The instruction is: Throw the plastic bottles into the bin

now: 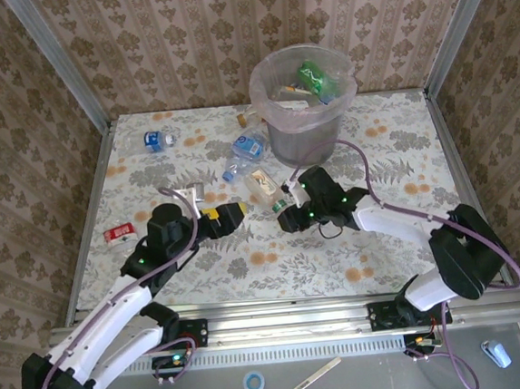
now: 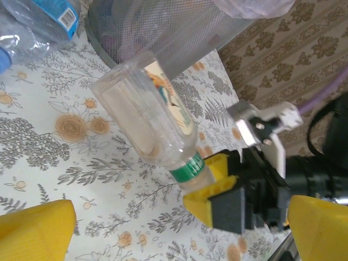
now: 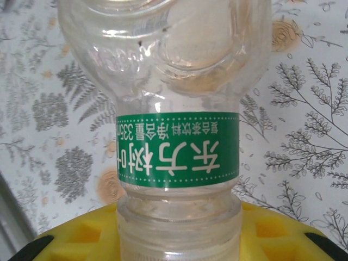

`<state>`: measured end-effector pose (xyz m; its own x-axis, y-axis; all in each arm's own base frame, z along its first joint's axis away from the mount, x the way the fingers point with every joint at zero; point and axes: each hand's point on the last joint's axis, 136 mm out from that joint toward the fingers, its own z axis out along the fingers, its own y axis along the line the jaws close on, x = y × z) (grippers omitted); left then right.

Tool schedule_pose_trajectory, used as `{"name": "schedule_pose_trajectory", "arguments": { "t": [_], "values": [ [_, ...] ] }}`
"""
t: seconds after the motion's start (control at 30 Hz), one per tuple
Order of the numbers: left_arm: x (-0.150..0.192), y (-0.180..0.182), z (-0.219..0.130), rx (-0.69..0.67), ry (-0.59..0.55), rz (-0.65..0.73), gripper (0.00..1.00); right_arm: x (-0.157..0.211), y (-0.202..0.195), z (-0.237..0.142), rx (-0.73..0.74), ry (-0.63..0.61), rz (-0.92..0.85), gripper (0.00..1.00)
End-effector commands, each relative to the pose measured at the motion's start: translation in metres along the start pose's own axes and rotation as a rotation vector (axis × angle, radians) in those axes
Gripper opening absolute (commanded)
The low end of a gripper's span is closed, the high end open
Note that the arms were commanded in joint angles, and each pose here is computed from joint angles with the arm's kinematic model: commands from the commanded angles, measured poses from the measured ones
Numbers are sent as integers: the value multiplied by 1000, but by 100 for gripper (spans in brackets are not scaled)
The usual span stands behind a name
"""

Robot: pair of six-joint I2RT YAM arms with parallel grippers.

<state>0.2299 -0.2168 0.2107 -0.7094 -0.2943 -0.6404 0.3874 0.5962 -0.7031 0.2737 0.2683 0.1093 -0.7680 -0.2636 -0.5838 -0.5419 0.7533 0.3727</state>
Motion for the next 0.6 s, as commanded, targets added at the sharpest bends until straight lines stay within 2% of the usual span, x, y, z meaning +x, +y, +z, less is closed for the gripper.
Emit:
{"name": "schedule_pose_trajectory", "arguments": {
  "t": [0.0, 0.23, 0.47, 0.57],
  "values": [
    [-22, -19, 7, 91, -95, -62, 100, -13, 16, -20, -24, -85, -7, 26],
    [-27, -27, 29, 159, -93, -134, 100, -15, 48, -40, -88, -129, -53, 26],
    [-34, -32, 43, 199, -101, -150, 100, -6, 68, -43, -125, -124, -92, 26],
    [-33, -33, 48, 204, -90, -149, 96, -4, 72, -45, -135, -123, -103, 26]
  ]
}}
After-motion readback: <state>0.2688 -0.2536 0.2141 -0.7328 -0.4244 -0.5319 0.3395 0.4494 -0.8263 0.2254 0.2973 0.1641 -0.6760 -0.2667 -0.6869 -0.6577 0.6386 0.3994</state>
